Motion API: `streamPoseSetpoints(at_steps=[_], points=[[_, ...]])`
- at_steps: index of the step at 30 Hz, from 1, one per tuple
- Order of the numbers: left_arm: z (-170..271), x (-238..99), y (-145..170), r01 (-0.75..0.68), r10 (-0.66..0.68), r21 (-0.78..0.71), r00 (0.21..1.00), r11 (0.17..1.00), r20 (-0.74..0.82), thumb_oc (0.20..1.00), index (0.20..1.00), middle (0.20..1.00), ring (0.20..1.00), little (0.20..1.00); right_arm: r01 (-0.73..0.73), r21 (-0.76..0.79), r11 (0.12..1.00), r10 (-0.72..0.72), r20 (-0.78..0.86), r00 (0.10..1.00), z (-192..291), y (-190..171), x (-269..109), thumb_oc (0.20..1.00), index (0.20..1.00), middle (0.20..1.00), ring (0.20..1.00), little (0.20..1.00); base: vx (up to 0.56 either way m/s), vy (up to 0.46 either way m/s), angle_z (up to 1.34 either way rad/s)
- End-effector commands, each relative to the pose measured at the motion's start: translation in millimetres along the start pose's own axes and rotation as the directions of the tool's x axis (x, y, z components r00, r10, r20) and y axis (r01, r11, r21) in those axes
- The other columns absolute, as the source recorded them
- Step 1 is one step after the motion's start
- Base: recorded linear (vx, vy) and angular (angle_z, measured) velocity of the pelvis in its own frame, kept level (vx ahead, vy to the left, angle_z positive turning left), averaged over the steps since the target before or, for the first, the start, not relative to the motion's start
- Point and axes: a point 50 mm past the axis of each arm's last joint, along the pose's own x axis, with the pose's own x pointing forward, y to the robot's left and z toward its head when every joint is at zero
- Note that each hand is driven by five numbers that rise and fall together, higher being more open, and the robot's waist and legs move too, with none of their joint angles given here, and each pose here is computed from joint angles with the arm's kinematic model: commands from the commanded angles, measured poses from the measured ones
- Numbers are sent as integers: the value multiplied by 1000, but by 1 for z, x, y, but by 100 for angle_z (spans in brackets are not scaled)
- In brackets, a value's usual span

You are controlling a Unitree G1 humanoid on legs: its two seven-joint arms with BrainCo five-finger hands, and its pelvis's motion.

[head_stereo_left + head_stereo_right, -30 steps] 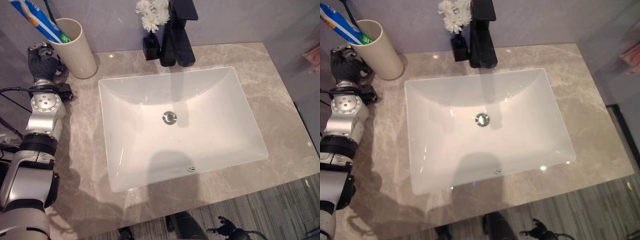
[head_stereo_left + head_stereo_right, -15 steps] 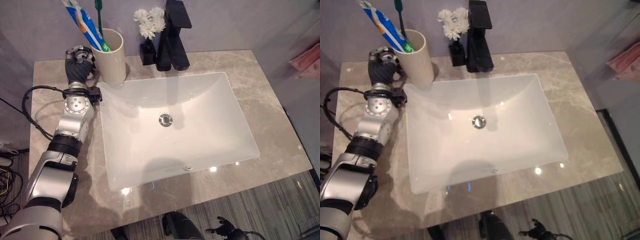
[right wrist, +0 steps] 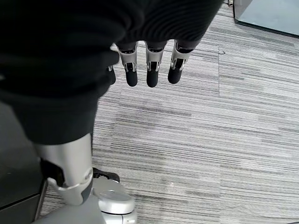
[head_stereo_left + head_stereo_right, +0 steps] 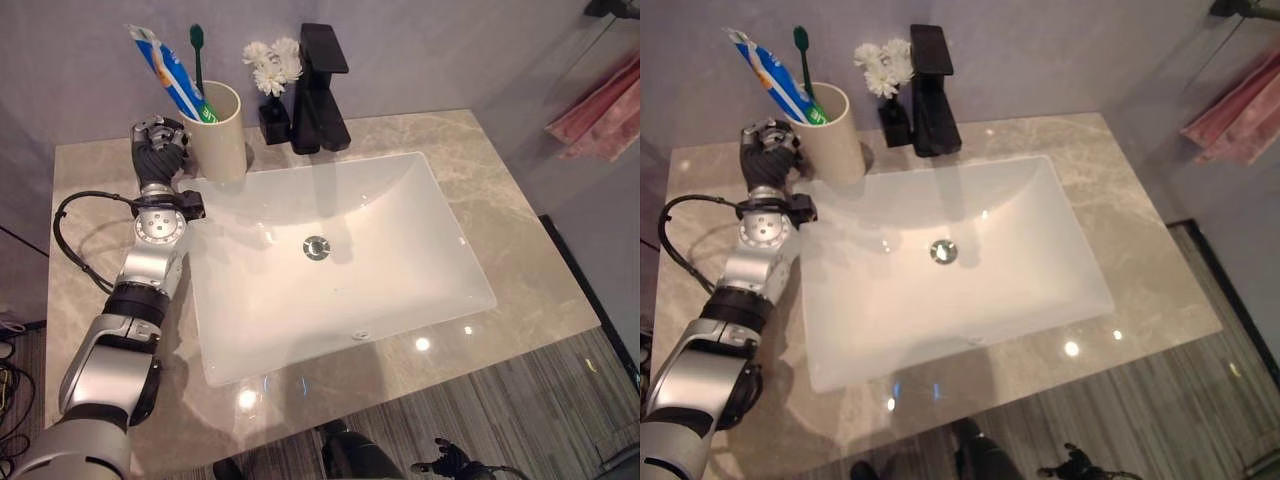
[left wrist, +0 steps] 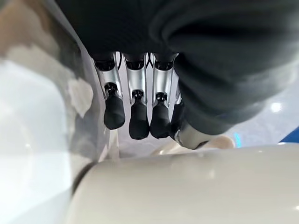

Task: Put brush and paste in cup on sink, flatten towel.

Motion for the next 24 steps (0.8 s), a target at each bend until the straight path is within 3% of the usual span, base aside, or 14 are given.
streamPoseSetpoints(at_steps=[1, 8, 10, 13, 16, 22, 24], points=[[-23, -12, 22, -91, 94, 51, 995, 995, -46, 200, 200, 200, 200, 200, 38, -7, 999, -38, -12, 999, -2, -11, 1, 1000, 1000, 1000, 1000, 1000, -1, 37, 3], [-27, -36, 53, -218, 217, 56, 976, 974, 22, 200, 200, 200, 200, 200, 19, -8, 1000, -19, -55, 998, -13, -7, -1, 1000, 1000, 1000, 1000, 1000, 5, 78, 14], [-27, -36, 53, -218, 218, 57, 976, 974, 21, 200, 200, 200, 200, 200, 18, -8, 1000, -19, -55, 998, -13, -7, -1, 1000, 1000, 1000, 1000, 1000, -2, 57, 24], [-12, -54, 79, -206, 188, 123, 972, 971, 142, 200, 200, 200, 200, 200, 13, -1, 1000, -13, -66, 998, -16, -9, -1, 1000, 1000, 1000, 1000, 1000, -17, 132, 19], [-11, -79, 104, -176, 148, 175, 976, 969, 160, 200, 200, 200, 200, 200, 6, 21, 1000, -4, -95, 995, -23, -8, -3, 1000, 1000, 1000, 1000, 1000, -56, 142, 43], [-37, -130, 127, -86, 84, 274, 996, 958, 17, 200, 200, 200, 200, 200, -18, 47, 999, 25, -168, 986, -40, -4, -6, 1000, 1000, 1000, 1000, 1000, -42, 134, 44], [-70, -164, 144, -54, 111, 300, 978, 952, -176, 200, 200, 200, 200, 200, -22, 60, 998, 32, -178, 984, -43, -3, -7, 1000, 1000, 1000, 1000, 1000, -48, 179, 76]])
